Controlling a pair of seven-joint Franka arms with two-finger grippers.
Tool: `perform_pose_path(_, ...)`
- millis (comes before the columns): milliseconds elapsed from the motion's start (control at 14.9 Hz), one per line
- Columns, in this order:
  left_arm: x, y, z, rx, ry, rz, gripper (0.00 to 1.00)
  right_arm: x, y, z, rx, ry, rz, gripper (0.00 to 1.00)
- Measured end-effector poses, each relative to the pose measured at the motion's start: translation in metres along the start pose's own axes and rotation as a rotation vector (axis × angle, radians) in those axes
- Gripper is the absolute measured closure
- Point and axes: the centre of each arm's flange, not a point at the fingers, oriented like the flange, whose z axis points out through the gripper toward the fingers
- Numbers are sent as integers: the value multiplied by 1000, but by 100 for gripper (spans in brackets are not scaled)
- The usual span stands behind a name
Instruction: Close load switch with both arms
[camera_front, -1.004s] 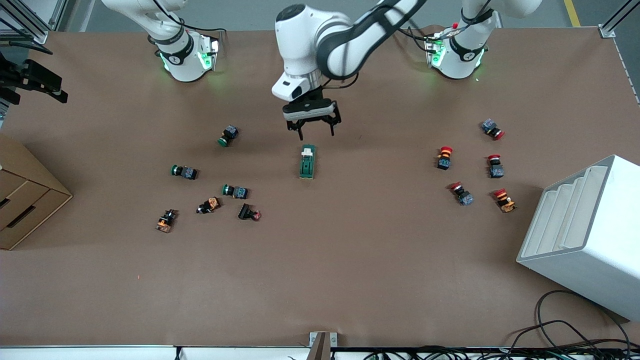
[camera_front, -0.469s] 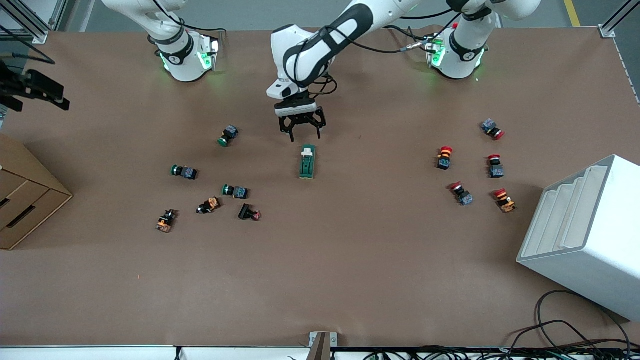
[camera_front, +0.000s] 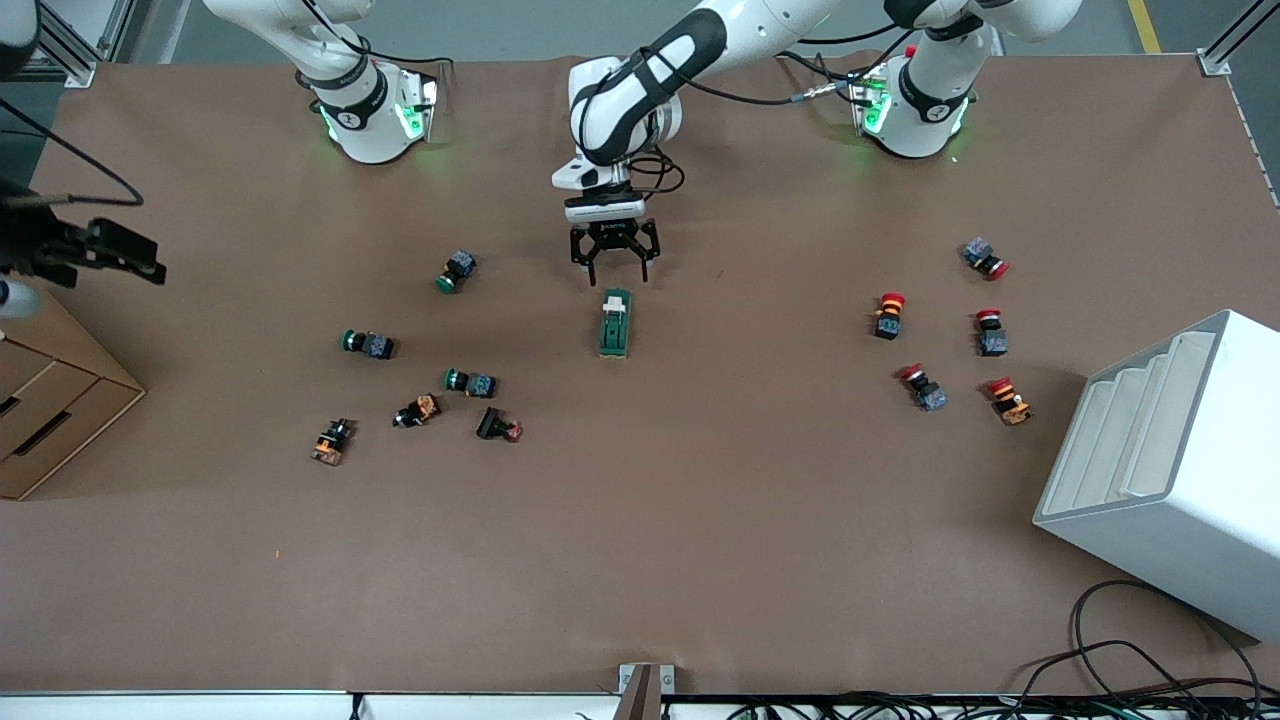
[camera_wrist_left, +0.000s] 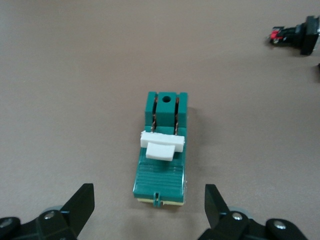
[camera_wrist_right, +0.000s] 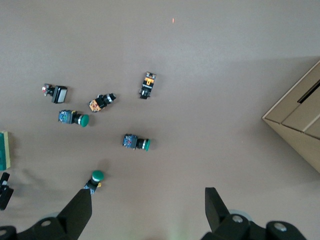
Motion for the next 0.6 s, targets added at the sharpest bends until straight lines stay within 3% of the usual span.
perform_pose_path(201,-6,-2,9,-38,55,23,2,7,-1,13,1,-22,36,0)
perform_pose_path(402,-15,-5,23,-76,107,19,2,10,-26,24,17,-46,218,0)
perform_pose_path(603,-23,-11,33,-43,140,29,2,13,-90,40,22,-75,402,0)
